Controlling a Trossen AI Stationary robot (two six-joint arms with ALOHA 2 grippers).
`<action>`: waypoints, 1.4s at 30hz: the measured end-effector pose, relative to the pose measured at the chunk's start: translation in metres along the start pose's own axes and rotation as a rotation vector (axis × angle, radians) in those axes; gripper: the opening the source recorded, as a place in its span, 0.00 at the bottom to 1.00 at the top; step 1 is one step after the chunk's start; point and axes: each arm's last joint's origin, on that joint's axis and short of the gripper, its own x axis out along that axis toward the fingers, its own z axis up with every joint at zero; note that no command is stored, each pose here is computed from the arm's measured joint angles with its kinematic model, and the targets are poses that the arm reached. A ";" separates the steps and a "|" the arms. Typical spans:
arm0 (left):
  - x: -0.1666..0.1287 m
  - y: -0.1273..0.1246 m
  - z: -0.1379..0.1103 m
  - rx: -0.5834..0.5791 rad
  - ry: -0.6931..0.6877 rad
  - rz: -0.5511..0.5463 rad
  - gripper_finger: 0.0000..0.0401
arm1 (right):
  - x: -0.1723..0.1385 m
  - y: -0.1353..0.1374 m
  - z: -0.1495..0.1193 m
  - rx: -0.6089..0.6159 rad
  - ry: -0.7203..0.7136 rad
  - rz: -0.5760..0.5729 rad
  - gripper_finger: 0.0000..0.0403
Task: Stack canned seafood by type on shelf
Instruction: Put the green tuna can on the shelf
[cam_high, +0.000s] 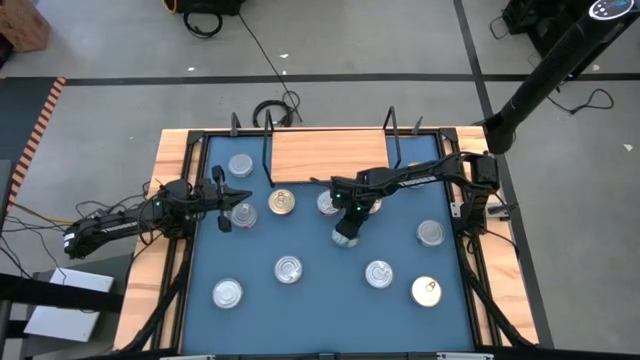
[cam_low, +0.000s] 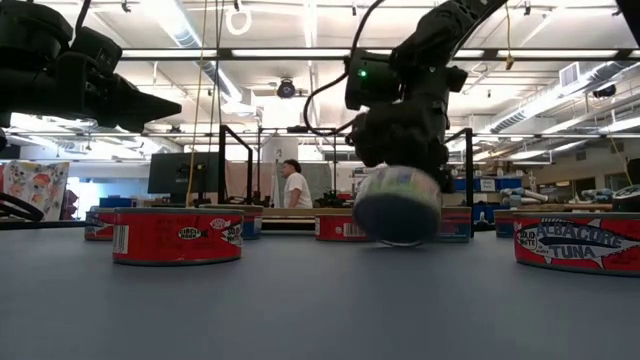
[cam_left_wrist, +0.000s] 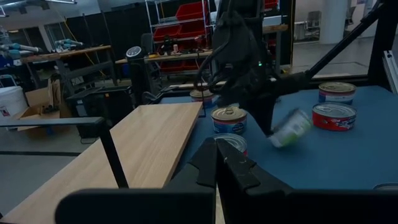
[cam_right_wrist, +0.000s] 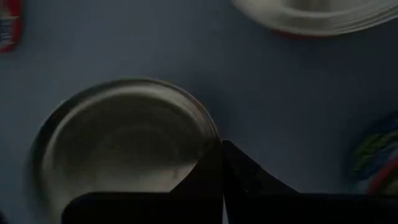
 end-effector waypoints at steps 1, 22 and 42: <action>0.000 0.000 0.000 0.000 0.000 0.000 0.01 | 0.000 -0.001 0.000 -0.001 0.002 -0.001 0.00; 0.000 0.000 0.000 0.000 0.000 0.000 0.01 | -0.006 -0.015 0.005 -0.086 -0.001 -0.047 0.01; 0.000 0.000 0.000 0.000 0.000 0.000 0.01 | -0.008 -0.017 0.008 -0.160 -0.042 -0.091 0.21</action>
